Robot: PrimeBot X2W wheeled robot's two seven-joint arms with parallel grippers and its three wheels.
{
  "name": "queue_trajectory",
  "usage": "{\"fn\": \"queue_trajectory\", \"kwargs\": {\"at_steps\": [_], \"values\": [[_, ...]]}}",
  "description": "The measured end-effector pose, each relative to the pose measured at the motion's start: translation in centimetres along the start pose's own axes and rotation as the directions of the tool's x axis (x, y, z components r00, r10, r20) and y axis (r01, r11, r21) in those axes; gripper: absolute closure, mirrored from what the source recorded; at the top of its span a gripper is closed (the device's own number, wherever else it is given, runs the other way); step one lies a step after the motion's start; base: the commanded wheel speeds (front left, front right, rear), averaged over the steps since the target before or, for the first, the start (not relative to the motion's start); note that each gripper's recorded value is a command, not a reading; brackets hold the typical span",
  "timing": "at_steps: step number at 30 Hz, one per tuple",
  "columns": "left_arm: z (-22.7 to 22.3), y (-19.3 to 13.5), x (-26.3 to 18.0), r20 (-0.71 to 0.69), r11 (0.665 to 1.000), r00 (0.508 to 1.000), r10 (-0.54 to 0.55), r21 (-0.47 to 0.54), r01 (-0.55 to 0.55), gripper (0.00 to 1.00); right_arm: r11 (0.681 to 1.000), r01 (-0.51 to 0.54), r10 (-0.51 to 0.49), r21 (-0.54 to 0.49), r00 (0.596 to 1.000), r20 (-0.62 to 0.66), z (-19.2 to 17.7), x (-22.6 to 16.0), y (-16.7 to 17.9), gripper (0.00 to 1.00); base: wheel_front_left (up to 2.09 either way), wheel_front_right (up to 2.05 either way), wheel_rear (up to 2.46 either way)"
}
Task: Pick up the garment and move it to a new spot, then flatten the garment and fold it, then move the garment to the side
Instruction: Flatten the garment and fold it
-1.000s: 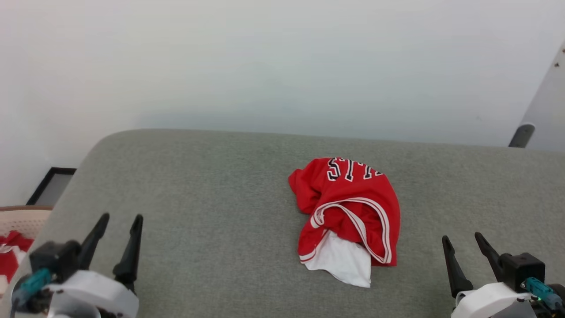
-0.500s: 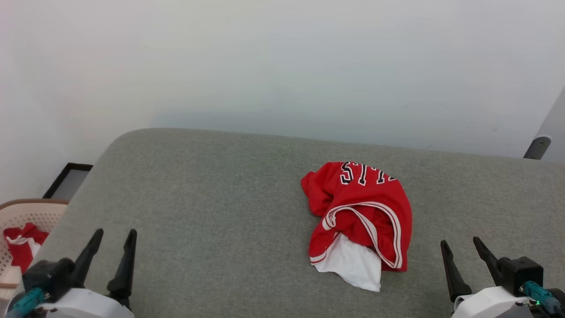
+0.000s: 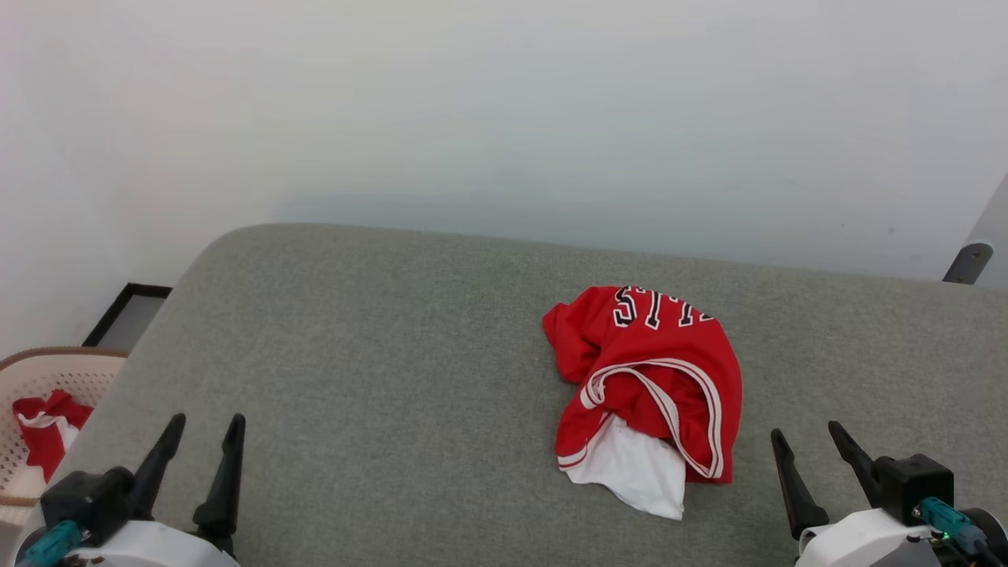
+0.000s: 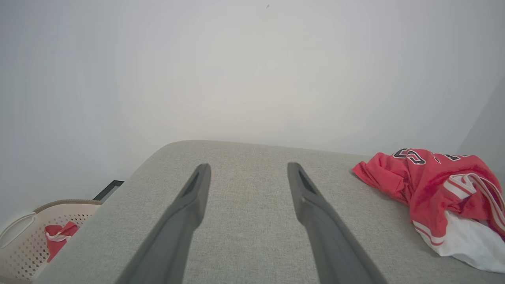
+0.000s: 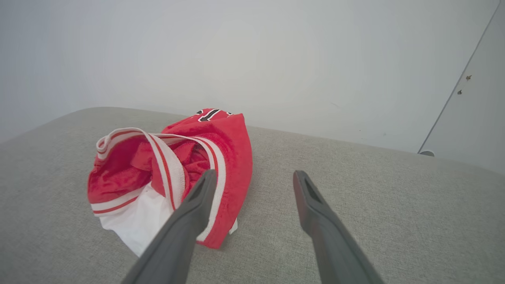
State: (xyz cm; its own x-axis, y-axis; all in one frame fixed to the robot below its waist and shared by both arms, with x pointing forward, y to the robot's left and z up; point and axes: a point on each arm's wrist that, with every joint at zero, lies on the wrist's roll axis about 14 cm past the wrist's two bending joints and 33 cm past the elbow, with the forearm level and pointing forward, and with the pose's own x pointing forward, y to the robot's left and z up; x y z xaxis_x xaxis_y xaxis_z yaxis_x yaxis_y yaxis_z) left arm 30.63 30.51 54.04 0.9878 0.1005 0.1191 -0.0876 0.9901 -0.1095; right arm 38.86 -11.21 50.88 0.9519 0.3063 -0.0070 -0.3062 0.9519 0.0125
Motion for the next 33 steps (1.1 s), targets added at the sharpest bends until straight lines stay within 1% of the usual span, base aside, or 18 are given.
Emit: {"fn": "queue_trajectory", "kwargs": {"at_steps": [9, 15, 21, 25, 26, 28, 33], "values": [[-0.7, -0.8, 0.4, -0.049, 1.0, 0.999, -0.023, -0.004, 0.023, 0.0, 1.0, -0.03, 0.03, 0.0, 0.999, -0.017, -0.1, 0.7, 0.7, 0.0, 0.0, 0.0, 0.0], [-0.5, -2.6, 1.8, -0.085, 0.996, 0.992, -0.09, 0.001, 0.091, 0.0, 0.999, -0.051, 0.051, -0.003, 0.998, -0.019, 0.0, 1.5, 1.1, 0.0, 0.0, 0.0, 0.0], [-0.8, -5.8, 4.0, -0.166, 0.98, 0.966, -0.198, -0.046, 0.193, 0.0, 0.999, -0.045, 0.045, 0.0, 0.999, -0.017, 0.0, 2.4, 0.6, 0.0, 0.0, 0.0, 0.0], [-1.2, -8.1, 5.6, -0.245, 0.961, 0.93, -0.275, -0.072, 0.266, 0.0, 1.0, -0.023, 0.023, 0.007, 1.0, -0.011, 0.0, 2.8, -0.4, 0.0, 0.0, 0.0, 0.0], [-1.2, -9.4, 6.5, -0.279, 0.948, 0.906, -0.317, -0.096, 0.302, 0.0, 1.0, -0.01, 0.01, 0.009, 1.0, -0.006, 0.0, 3.0, -0.9, 0.0, 0.0, 0.0, 0.0], [-1.6, -10.8, 7.1, -0.326, 0.933, 0.874, -0.36, -0.113, 0.341, 0.0, 1.0, 0.005, -0.005, 0.009, 1.0, -0.002, 0.0, 3.3, -1.6, 0.0, 0.0, 0.0, 0.0], [-2.9, -13.9, 8.5, -0.437, 0.894, 0.783, -0.443, -0.149, 0.422, 0.0, 0.999, 0.047, -0.047, 0.013, 0.999, 0.006, -0.1, 3.6, -3.2, 0.0, 0.0, 0.0, 0.0]]}}
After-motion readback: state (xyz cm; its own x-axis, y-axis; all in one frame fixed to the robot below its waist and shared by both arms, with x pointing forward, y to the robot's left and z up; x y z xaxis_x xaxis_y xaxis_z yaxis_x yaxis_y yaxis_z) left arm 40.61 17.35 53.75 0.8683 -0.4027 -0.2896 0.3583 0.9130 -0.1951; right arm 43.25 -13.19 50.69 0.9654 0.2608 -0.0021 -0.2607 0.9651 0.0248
